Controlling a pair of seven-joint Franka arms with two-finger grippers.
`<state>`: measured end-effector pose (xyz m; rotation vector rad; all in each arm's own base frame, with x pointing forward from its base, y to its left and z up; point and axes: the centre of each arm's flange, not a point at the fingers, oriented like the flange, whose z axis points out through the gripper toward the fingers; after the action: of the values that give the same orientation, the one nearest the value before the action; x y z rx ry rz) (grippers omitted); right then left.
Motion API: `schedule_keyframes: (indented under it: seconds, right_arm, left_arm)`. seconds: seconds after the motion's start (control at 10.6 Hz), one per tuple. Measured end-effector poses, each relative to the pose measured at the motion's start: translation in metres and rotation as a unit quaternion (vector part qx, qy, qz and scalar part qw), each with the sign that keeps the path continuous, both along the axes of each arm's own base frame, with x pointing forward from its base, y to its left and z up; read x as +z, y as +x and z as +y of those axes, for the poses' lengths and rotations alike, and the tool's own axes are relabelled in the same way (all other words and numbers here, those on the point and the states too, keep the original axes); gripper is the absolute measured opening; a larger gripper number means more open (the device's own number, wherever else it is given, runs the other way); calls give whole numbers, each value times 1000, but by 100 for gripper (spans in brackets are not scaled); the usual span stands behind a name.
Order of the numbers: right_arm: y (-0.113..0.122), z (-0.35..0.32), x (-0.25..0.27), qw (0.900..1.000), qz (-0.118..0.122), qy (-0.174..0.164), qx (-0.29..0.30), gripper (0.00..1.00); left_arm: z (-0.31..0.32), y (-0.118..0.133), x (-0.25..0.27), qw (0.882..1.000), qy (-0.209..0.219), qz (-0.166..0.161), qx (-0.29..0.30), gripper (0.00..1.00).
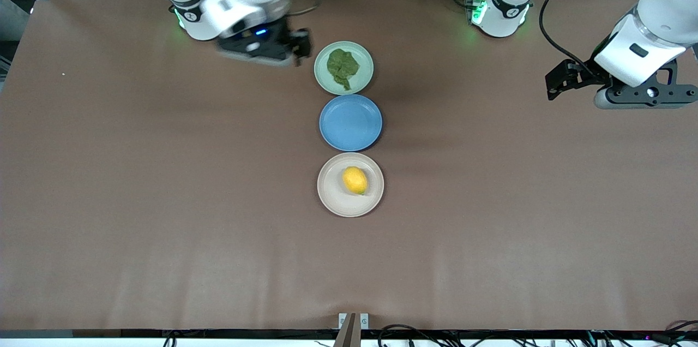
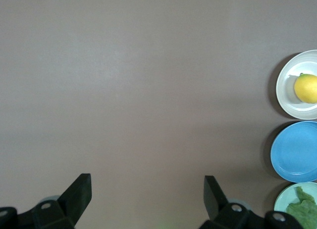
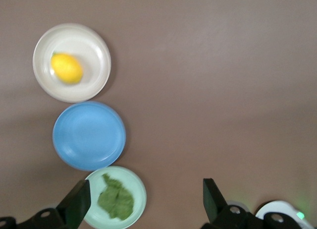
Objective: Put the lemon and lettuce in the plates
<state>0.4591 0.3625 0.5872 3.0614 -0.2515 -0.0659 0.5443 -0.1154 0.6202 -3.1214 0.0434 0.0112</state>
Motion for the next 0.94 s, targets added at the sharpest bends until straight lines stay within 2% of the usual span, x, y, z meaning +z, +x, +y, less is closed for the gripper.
schedule_keyframes:
  seconds: [0.19,0.47,0.66,0.94]
  right_arm:
    - [37,-67,13,1000,-4,1,5,100]
    - [79,-162,20,1000,-4,4,11,100]
    - [99,-227,20,1000,0,8,24,100]
    - [112,-289,21,999,-3,10,31,100]
  left_arm:
    - [0,0,0,1000,0,0,0,100]
    - [0,0,0,1000,0,0,0,100]
    - [-1,0,0,1000,0,0,0,100]
    - [-1,0,0,1000,0,0,0,100]
